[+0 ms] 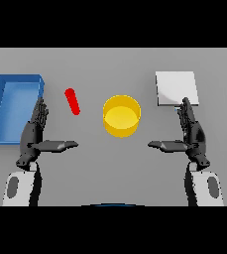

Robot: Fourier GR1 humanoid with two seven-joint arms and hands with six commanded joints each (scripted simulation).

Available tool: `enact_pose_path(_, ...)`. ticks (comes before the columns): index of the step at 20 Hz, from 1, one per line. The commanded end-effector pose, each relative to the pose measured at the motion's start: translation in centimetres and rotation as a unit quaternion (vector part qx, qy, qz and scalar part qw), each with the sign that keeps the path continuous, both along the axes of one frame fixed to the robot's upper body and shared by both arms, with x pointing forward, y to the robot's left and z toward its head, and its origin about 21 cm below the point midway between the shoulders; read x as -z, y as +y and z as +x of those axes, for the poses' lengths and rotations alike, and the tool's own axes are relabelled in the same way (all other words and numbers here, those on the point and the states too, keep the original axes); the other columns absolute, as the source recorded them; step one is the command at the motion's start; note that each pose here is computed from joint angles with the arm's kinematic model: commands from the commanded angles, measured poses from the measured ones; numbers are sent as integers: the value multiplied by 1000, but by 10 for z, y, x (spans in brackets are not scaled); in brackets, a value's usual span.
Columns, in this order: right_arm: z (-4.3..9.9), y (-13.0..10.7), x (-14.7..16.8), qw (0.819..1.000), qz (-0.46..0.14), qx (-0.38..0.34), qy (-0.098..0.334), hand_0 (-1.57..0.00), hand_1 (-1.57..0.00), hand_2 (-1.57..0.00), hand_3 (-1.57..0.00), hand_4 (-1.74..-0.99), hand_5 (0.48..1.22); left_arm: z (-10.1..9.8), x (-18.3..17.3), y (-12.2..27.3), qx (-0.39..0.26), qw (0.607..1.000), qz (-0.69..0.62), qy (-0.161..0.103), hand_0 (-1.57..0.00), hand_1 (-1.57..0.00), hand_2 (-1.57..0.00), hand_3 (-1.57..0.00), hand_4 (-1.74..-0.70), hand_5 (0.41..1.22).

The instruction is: Pick up the red beaker and tilt it to pour out 1 green nut into yellow bowl. Pick up the yellow bowl and place it on the metallic measuring scale.

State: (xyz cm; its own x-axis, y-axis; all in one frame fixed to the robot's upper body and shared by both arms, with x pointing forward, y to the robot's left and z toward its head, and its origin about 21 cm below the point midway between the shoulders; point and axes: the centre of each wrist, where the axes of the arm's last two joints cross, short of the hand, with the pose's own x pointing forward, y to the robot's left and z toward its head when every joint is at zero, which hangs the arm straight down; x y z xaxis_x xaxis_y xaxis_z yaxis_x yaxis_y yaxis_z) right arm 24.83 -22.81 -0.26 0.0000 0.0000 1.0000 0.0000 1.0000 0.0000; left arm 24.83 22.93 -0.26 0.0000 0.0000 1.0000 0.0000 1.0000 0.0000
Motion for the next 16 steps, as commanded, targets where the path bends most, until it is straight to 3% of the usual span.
enact_pose_path(1, 0, 0, 0, 1000, 0, 0, 0, 1, 1, 1, 1, -1128, 660, 1, 0, 0, -1, 1000, 0, 1, 1, 1, 1, 1, -1093, 623)
enact_pose_path(6, -5, 2, 1, 1000, 2, 0, 0, 1, 1, 1, 1, -1128, 660, 13, 1, 1, -4, 1000, 0, 10, 1, 1, 1, 1, -1093, 623)
enact_pose_path(7, -14, 3, -2, 997, -64, -9, -49, 1, 1, 1, 1, -1128, 660, 5, 0, -2, 7, 999, 33, -12, 1, 1, 1, 1, -1093, 623)
enact_pose_path(9, -26, 13, -4, 988, -130, -31, -80, 1, 1, 1, 1, -1127, 664, -10, -4, -4, 11, 997, 69, -33, 1, 1, 1, 1, -1094, 618)
enact_pose_path(12, -29, 14, -3, 985, -153, -28, -77, 1, 1, 1, 1, -1118, 663, -15, -10, -8, 16, 996, 89, -16, 1, 1, 1, 1, -1098, 616)
enact_pose_path(16, -35, 17, -7, 987, -140, -27, -79, 1, 1, 1, 1, -1123, 653, -5, -10, -12, 21, 994, 103, -1, 1, 1, 1, 1, -1090, 612)
